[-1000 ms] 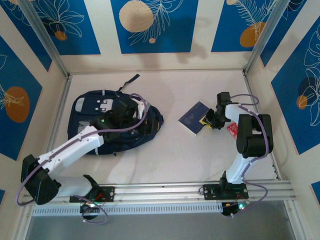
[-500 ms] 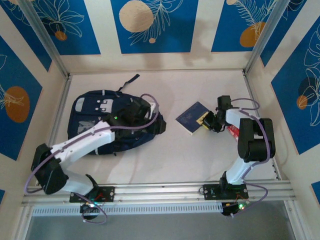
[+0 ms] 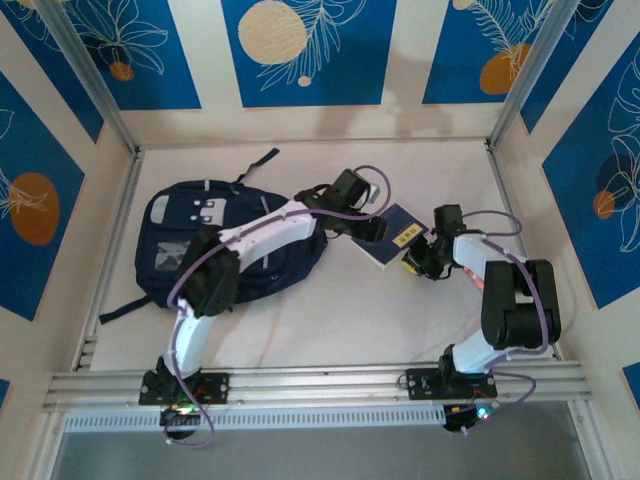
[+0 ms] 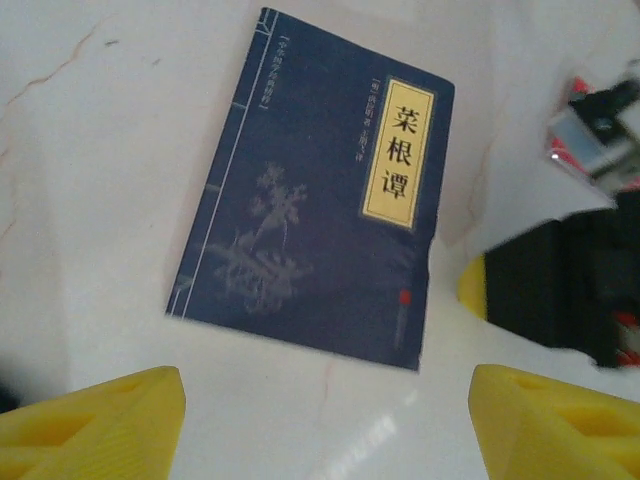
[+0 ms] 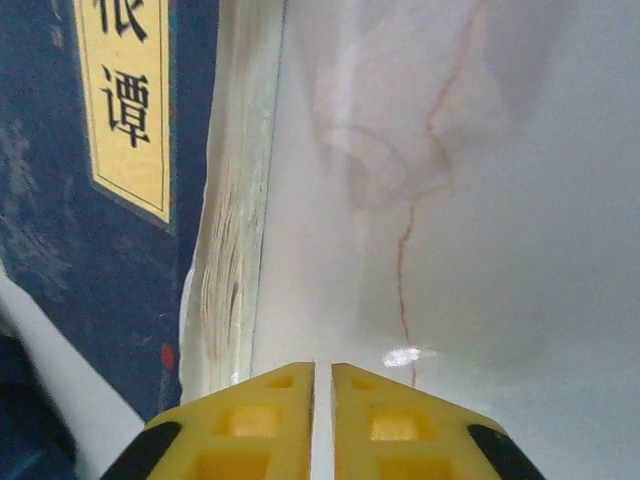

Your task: Pack the student bag

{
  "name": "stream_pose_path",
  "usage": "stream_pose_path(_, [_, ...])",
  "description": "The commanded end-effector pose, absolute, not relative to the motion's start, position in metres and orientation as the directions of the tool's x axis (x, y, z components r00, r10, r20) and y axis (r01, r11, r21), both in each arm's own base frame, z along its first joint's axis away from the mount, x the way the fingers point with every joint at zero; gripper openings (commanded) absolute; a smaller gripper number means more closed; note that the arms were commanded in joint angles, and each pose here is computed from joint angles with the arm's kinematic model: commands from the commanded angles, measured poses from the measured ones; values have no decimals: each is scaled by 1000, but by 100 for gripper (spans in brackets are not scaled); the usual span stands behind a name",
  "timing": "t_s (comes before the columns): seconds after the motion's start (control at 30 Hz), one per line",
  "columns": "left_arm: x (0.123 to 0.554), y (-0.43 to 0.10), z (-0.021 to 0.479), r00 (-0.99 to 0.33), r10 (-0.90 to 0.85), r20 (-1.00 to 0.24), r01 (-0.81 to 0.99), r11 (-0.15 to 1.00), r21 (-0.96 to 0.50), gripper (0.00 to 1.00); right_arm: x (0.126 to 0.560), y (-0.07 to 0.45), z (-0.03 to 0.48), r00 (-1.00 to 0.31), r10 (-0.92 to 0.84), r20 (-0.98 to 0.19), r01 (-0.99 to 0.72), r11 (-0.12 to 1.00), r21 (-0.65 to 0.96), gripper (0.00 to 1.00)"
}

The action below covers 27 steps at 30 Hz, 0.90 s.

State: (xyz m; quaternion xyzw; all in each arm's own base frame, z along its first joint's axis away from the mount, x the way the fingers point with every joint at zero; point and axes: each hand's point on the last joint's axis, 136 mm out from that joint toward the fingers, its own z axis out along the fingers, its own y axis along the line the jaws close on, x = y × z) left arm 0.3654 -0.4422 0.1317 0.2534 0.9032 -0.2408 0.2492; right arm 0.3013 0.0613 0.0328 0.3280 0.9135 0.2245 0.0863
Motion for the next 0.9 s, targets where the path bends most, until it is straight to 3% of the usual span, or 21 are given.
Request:
stream_pose_path(0.0, [388,-454,123,-728,349,-589,601,738,-305,75,299,57,43,-735,678,-18,583,644,495,22])
stream_pose_path(0.27, [412,-465,70,-792,319,-520,553,737,-390,77,305,39,52,-662,749,-41,602,562,567,35])
stream_pose_path(0.5, [399,-467,39,-826,344,-447,536,725,-432,76,317,35,50,-639,769,-14,599,509,618,57])
stream_pose_path(0.87, [345,-474,51,-886,296,-357,463,603,-649,71,330,43,43,-676,737,19,571,507,646,58])
